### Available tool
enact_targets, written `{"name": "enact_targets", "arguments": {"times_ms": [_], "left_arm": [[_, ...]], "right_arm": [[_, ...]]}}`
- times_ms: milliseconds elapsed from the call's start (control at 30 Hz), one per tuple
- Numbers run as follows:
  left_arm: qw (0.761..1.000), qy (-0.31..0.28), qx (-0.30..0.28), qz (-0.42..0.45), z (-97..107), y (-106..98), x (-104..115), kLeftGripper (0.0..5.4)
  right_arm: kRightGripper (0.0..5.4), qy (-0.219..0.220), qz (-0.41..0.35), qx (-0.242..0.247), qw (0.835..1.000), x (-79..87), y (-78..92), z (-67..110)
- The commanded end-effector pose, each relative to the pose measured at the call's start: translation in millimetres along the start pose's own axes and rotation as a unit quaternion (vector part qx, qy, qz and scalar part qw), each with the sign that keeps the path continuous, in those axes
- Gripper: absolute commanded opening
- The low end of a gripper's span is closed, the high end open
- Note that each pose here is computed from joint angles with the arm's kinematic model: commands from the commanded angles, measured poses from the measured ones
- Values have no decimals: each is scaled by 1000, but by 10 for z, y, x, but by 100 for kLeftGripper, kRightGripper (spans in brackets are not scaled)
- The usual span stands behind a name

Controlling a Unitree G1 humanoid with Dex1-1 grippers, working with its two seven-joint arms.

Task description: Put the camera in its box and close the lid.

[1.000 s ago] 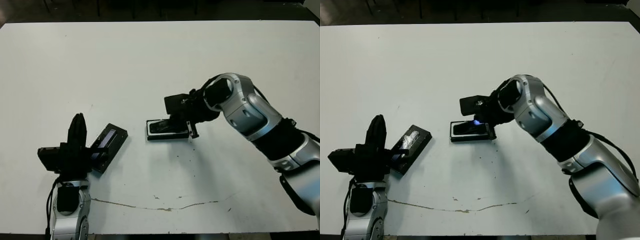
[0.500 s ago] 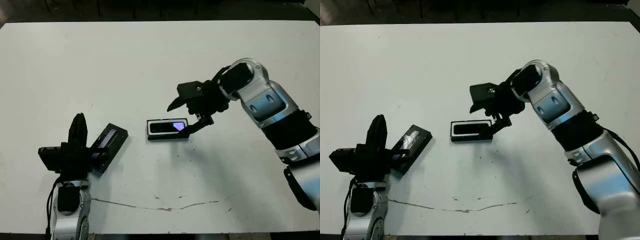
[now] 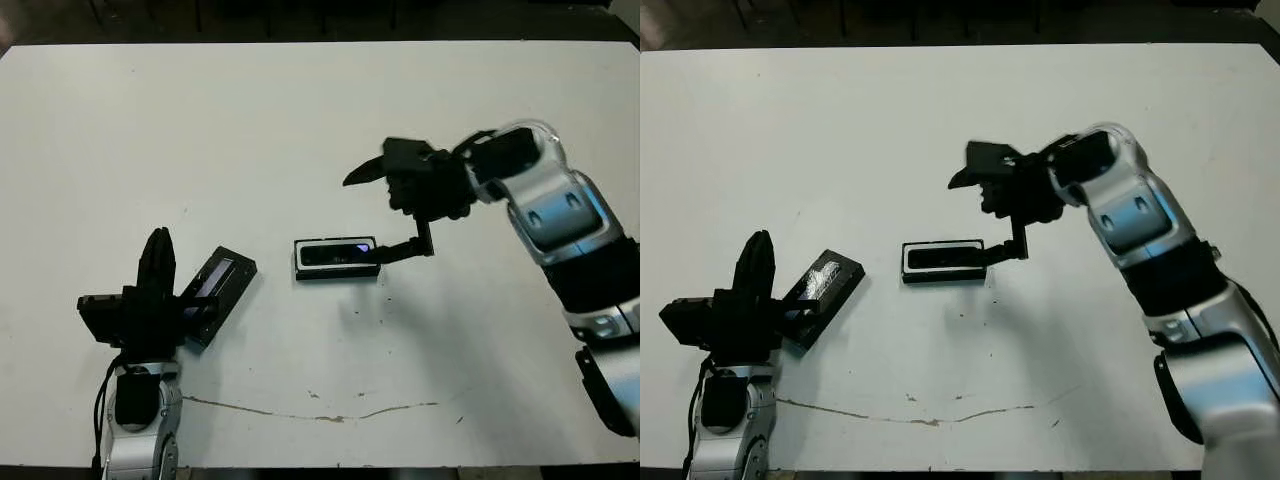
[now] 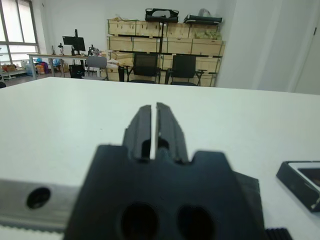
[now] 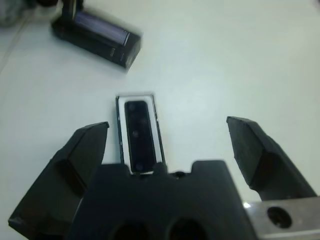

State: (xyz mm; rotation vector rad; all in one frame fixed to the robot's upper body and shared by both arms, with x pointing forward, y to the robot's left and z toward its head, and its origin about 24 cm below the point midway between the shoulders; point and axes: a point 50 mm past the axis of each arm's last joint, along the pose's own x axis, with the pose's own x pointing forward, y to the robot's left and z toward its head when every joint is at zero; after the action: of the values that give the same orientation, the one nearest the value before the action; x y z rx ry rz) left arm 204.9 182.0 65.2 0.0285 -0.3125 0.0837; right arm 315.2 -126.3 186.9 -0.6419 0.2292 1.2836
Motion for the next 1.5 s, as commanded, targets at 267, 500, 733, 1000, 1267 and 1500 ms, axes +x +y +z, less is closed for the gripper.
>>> {"name": "enact_targets", "arguments": {"times_ms": [267,500,733,1000,1267,1500], "left_arm": [[999,-34,17,-30,269,81,-182,0],[995,-32,87,-31,641,129,-338,0],[984,-8,133,-118,1087,172,-444,32],[968,101,135,-187,955,267,-315,173],[956,169,81,-226,705,361,-221,315],[940,216,75,-253,587,387,-223,443]], "right_arm": [[415,-117,-253,-1,960,-308,517,-311],[286,-127,-333,48,933,-587,829,-594],[161,-140,-368,108,913,-807,843,-831],[14,-141,-385,127,903,-852,824,-879],[0,-135,-390,144,900,-835,823,-932],[0,-118,-388,145,902,-837,863,-955]]}}
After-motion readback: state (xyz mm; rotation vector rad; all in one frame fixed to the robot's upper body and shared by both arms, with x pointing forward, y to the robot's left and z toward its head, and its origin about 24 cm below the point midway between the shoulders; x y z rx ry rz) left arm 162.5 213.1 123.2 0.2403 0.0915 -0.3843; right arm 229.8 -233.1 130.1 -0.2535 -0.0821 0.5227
